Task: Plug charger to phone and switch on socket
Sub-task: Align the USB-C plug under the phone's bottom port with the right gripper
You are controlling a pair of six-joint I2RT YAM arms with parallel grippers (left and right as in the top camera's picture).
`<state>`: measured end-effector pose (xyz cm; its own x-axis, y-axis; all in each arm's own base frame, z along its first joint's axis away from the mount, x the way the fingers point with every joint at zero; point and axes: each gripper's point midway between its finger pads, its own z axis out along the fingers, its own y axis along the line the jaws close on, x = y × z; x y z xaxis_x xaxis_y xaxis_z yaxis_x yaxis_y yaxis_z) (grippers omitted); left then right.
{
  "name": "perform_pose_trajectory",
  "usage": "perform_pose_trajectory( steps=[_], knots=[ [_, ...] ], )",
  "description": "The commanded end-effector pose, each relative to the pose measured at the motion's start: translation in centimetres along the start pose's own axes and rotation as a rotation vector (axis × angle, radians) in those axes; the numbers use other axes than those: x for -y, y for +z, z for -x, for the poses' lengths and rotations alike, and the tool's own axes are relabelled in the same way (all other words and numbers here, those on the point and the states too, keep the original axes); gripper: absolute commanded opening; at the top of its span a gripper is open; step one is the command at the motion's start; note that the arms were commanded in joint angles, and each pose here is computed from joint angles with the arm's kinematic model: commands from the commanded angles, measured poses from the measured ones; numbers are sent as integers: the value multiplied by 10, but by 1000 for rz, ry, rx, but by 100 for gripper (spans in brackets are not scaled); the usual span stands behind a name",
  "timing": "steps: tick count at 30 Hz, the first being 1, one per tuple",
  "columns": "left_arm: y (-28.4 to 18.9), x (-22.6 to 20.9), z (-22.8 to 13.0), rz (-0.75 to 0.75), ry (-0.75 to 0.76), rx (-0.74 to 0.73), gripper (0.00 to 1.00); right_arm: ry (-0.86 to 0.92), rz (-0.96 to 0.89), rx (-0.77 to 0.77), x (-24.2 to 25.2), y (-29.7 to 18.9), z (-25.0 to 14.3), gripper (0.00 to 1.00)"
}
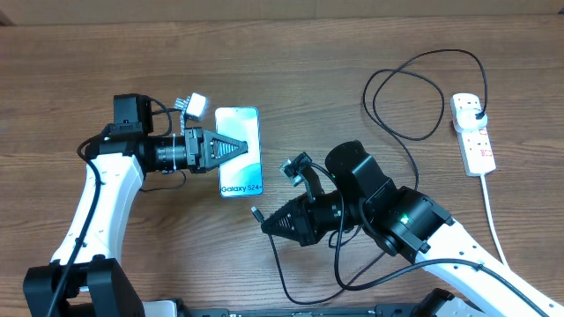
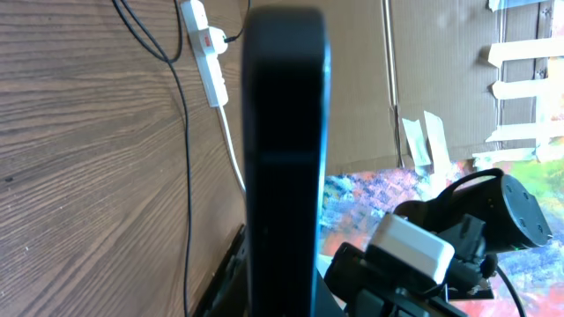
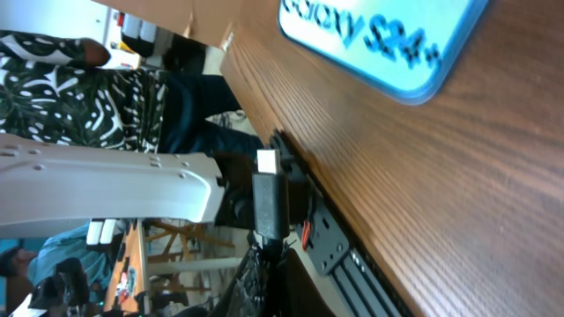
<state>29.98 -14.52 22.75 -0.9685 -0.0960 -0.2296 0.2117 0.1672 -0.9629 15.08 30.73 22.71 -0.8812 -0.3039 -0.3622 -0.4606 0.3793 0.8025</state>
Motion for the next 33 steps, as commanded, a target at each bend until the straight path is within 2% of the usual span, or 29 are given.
perform_pose_trajectory(
  steps=[1,6,10,13,22,33],
  knots=[
    [1,11,-2,-37,40,-6,4,10,9,-23,-3,-1,-7,4],
    [1,10,-1,-33,-74,-7,4,5,10,-30,-4,1,-9,4],
    [1,-11,2,86,-318,23,4,-58,10,20,-11,5,2,4],
    [0,-15,3,109,-387,35,4,-63,-77,72,2,6,10,4],
    [0,-13,13,103,-307,52,4,-25,-255,200,26,5,28,4],
    [14,-5,19,85,-199,30,4,-22,-254,223,24,5,33,4]
  ],
)
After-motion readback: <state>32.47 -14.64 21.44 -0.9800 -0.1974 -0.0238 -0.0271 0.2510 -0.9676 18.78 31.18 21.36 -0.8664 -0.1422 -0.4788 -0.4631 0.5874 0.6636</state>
